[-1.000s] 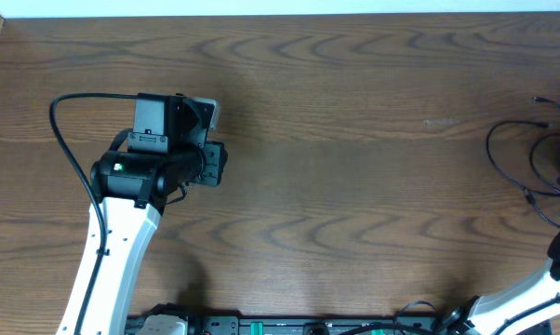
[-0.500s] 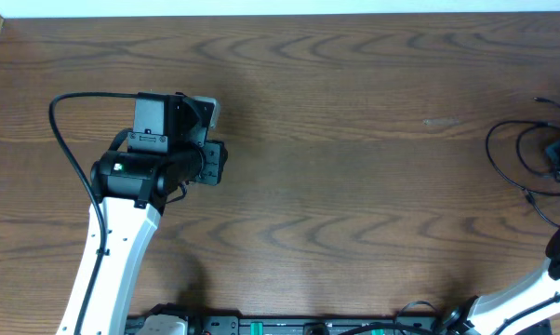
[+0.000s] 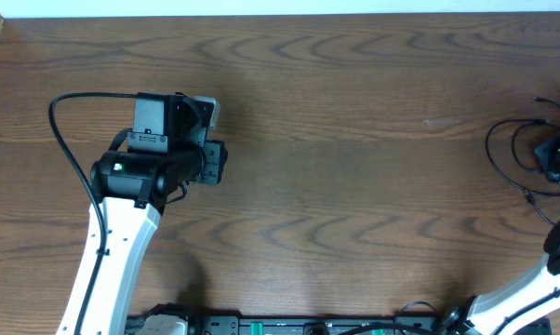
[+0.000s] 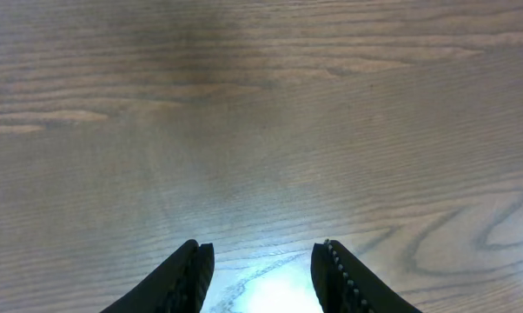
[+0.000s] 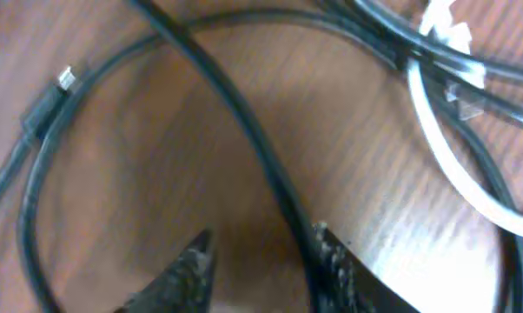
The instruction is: Untangle cables
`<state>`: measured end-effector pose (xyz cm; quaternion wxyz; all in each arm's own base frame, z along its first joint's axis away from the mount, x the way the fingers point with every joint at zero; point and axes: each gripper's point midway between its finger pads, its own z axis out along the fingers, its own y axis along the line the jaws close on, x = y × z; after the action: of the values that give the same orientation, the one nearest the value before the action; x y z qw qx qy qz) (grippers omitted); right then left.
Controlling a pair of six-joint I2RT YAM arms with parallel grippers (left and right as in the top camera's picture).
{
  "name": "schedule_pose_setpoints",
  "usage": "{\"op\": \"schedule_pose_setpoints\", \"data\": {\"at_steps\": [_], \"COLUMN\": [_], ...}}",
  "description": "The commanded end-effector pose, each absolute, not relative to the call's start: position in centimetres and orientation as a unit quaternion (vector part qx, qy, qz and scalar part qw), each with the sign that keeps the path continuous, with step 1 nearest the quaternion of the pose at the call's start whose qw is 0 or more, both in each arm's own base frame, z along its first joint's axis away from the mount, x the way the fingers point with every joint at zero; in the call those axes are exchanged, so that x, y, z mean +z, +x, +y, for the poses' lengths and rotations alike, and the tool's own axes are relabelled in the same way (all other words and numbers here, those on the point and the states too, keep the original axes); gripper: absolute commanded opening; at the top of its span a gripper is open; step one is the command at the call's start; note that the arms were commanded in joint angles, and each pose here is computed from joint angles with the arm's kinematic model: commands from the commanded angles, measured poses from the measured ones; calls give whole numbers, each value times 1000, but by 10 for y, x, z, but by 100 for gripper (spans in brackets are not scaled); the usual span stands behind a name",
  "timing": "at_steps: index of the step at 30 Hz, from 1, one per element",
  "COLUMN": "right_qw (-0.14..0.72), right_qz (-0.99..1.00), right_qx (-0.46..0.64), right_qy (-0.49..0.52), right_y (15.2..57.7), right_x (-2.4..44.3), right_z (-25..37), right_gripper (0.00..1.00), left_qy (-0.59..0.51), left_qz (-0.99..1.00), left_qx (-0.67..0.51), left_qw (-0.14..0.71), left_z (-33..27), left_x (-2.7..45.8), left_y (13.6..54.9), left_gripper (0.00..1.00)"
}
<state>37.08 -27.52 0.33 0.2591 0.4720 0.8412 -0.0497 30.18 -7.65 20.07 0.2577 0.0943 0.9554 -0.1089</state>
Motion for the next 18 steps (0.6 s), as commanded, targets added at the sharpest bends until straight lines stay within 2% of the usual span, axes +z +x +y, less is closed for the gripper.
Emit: {"op": "schedule_pose_setpoints", "data": {"at_steps": [1, 9, 18], "right_qw": [213, 176, 164], "right_qz": [850, 843, 800], "right_qx": [-68, -120, -190], "right_qy": [477, 493, 545], "right_y": [357, 333, 287], "right_x": [-32, -66, -65], "right_z": [-270, -287, -338], "right_gripper": [27, 16, 10], "left_qy": [84, 83, 83], "left_qz": [955, 957, 957], "left_qx": [-117, -117, -117], "left_qw": [258, 253, 253], "left_z": [-78, -77, -77], "left_x": [204, 202, 202], "left_y": [303, 301, 300], "left_gripper": [42, 42, 43]}}
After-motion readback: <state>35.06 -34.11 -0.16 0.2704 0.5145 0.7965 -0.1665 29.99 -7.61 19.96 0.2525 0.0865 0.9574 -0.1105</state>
